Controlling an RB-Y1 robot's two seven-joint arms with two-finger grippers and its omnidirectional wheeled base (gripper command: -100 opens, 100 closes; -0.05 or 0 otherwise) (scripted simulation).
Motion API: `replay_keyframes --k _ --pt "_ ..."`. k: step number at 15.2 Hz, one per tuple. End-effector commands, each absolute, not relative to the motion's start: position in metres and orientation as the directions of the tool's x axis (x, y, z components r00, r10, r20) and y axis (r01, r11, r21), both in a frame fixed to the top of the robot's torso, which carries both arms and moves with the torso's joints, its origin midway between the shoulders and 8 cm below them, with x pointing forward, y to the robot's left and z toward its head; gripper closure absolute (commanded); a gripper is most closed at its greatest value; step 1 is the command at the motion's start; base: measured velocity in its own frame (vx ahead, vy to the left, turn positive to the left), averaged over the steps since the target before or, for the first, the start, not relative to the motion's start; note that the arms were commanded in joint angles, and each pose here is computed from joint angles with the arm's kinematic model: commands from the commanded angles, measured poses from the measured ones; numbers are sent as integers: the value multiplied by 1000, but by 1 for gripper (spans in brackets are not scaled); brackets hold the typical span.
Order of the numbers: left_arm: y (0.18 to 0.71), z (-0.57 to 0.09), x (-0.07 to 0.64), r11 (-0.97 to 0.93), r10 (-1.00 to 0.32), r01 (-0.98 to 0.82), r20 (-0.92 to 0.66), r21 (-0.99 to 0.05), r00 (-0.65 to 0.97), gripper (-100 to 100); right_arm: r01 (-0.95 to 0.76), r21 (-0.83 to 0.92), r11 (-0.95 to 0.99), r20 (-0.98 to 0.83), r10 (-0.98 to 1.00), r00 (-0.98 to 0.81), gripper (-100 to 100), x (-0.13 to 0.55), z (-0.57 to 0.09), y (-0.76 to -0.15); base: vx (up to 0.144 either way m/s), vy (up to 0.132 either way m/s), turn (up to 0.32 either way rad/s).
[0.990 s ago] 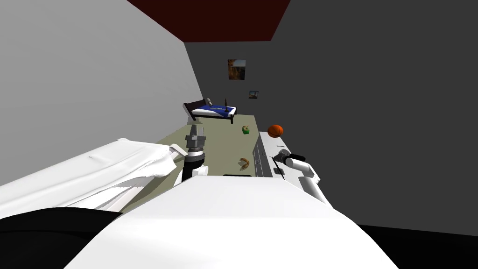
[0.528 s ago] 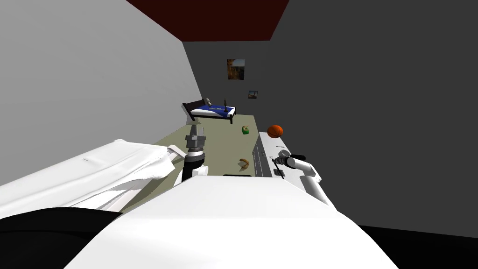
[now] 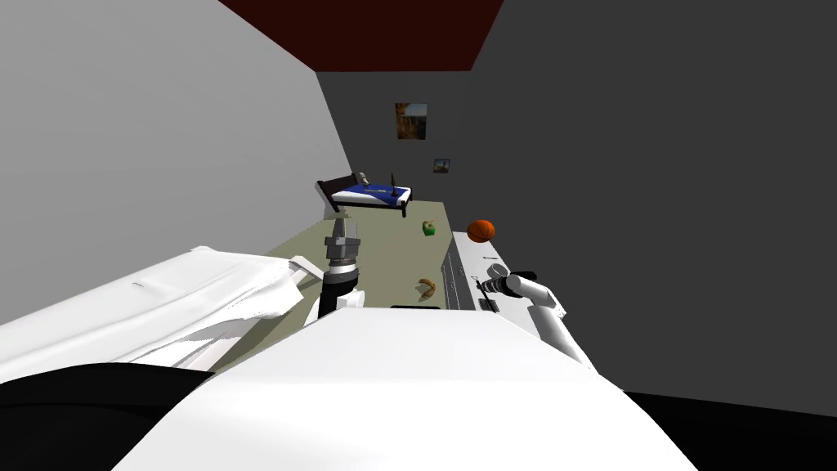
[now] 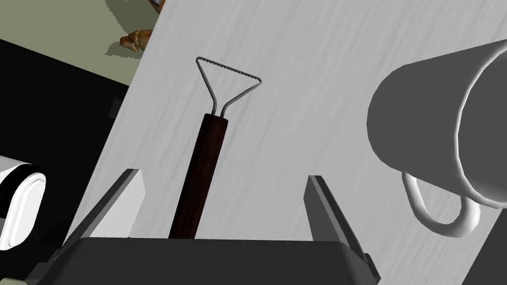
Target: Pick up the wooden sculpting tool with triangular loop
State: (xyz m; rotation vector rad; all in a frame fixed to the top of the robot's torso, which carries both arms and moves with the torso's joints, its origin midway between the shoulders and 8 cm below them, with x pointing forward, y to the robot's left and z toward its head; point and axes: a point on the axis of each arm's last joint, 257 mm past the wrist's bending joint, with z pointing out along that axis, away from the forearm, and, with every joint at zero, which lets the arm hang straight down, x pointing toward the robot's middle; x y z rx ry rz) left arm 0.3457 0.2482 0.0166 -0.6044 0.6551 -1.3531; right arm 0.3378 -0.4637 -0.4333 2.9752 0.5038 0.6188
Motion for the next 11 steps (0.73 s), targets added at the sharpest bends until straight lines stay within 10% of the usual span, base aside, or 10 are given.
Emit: replay_keyframes --k 1,11 --pt "248 17 346 122 -992 676 -77 -727 97 0 298 92 -950 354 311 882 -100 330 -436 -462 32 -10 -6" --pt "248 17 346 122 -992 676 -77 -727 97 0 188 -124 -974 214 159 964 -100 288 -447 -451 37 -11 -21"
